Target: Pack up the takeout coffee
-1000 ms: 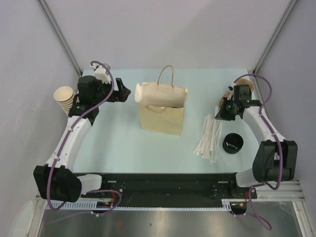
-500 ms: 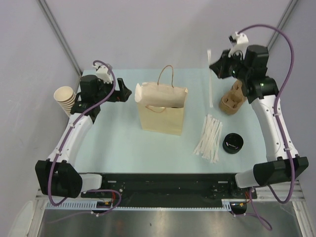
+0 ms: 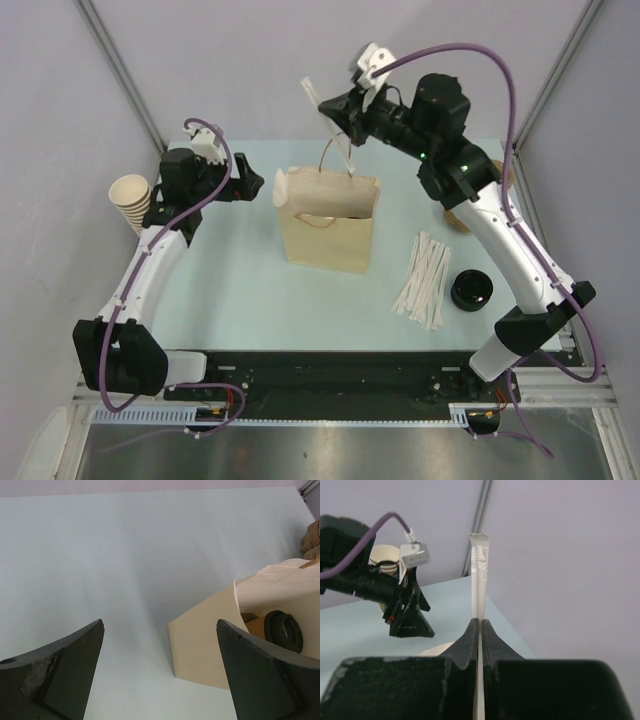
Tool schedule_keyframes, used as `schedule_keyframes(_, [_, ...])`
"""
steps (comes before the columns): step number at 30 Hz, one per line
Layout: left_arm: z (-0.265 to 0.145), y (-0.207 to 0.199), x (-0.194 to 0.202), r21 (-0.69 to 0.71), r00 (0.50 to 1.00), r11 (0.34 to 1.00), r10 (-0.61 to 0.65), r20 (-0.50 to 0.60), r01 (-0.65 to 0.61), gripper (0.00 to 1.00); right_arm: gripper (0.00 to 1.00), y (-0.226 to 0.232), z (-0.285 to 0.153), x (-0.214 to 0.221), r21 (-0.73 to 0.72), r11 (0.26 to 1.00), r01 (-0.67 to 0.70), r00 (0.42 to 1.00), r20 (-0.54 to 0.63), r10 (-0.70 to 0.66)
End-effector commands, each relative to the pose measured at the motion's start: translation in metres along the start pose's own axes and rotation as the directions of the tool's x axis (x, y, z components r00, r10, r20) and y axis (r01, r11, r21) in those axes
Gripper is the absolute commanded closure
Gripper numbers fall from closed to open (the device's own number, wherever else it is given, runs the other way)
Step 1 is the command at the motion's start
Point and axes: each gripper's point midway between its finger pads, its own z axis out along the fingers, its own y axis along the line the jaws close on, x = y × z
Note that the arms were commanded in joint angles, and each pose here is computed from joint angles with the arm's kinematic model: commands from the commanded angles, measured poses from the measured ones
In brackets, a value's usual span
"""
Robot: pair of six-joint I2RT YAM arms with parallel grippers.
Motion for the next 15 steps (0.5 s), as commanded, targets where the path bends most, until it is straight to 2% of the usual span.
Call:
schedule_keyframes(1, [-0.014,-0.006,-0.026,0.012,0.996,1.000,0.001,0.086,-0.002,0.00,1.00,0.007,0.019,0.021,-0.015,0.995,0.100,0.995,0.010,-0.099])
schedule_keyframes(6, [-0.020,-0.005,-0.024,0.006,0.995,1.000,-0.004,0.095,0.004,0.00,1.00,0.029,0.023,0.060,-0.087,0.995,0.049,0.997,-0.058,-0.054])
schedule_keyframes(10, [-0.022,-0.003,-0.020,-0.002,0.996,1.000,-0.009,0.093,0.010,0.01,1.00,0.051,0.017,0.108,-0.133,0.990,-0.038,0.988,-0.153,0.017])
schedule_keyframes(15, [-0.024,-0.001,-0.018,-0.008,0.996,1.000,-0.013,0.090,0.013,0.01,1.00,0.072,0.007,0.139,-0.154,0.981,-0.114,0.970,-0.232,0.076])
